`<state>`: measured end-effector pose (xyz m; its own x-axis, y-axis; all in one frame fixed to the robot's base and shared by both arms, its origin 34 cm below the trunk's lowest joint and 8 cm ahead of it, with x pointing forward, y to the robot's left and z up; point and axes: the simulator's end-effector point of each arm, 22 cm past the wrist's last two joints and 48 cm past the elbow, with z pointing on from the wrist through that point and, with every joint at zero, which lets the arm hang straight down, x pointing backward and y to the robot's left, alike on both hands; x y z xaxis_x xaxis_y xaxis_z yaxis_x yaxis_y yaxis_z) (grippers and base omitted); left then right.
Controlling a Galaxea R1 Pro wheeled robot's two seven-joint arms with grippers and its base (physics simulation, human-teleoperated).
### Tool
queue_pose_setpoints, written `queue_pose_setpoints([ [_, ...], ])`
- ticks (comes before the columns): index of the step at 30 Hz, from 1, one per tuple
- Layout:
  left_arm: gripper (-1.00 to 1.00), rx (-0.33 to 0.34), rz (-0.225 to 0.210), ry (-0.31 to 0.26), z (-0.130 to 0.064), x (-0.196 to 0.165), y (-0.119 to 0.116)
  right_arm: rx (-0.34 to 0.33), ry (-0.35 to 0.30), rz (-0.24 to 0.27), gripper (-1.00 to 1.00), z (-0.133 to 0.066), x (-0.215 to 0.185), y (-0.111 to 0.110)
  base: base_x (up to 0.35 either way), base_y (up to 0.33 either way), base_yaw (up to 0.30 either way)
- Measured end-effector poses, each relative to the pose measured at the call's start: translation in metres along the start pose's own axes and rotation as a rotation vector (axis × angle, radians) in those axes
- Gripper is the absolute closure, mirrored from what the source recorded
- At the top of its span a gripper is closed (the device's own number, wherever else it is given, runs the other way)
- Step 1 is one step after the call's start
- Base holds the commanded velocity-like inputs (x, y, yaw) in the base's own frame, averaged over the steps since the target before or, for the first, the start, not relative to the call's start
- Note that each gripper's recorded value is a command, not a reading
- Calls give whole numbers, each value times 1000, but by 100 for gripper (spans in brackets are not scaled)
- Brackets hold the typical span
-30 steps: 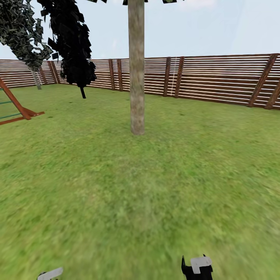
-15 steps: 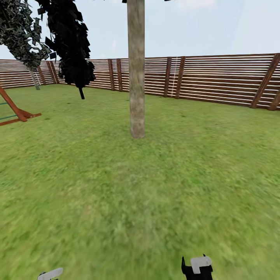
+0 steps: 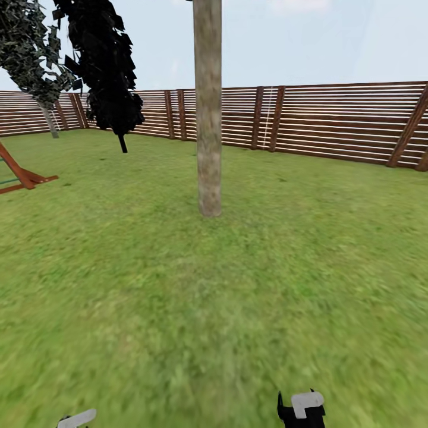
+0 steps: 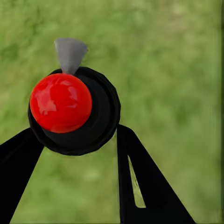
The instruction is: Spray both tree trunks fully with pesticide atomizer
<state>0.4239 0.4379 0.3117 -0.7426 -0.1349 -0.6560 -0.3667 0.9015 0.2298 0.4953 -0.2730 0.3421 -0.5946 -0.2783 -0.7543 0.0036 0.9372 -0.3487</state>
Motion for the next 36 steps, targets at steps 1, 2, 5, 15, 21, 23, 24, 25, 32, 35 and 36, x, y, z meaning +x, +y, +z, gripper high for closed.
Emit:
queue_pose_setpoints([
  [1,100,0,0,0,0,0,0,0,0,0,-100,0,0,0,345,0,0],
  [2,100,0,0,0,0,0,0,0,0,0,-100,0,0,0,345,0,0],
  [5,100,0,0,0,0,0,0,0,-1,0,-100,0,0,0,345,0,0],
  [15,100,0,0,-1,0,0,0,0,0,0,-100,0,0,0,345,0,0],
  [21,100,0,0,-1,0,0,0,1,0,0,-100,0,0,-1,345,0,0],
  [23,100,0,0,-1,0,0,0,1,0,-1,-100,0,0,-1,345,0,0],
  [24,100,0,0,-1,0,0,0,1,0,-1,-100,0,0,-1,345,0,0],
  [25,100,0,0,0,0,0,0,2,0,-1,-100,0,0,-1,345,0,0],
  [32,100,0,0,0,0,0,0,3,0,-1,-100,0,0,-1,345,0,0],
  [35,100,0,0,0,0,0,0,2,0,-1,-100,0,0,-1,345,0,0],
  [36,100,0,0,0,0,0,0,2,0,-1,-100,0,0,-1,345,0,0],
])
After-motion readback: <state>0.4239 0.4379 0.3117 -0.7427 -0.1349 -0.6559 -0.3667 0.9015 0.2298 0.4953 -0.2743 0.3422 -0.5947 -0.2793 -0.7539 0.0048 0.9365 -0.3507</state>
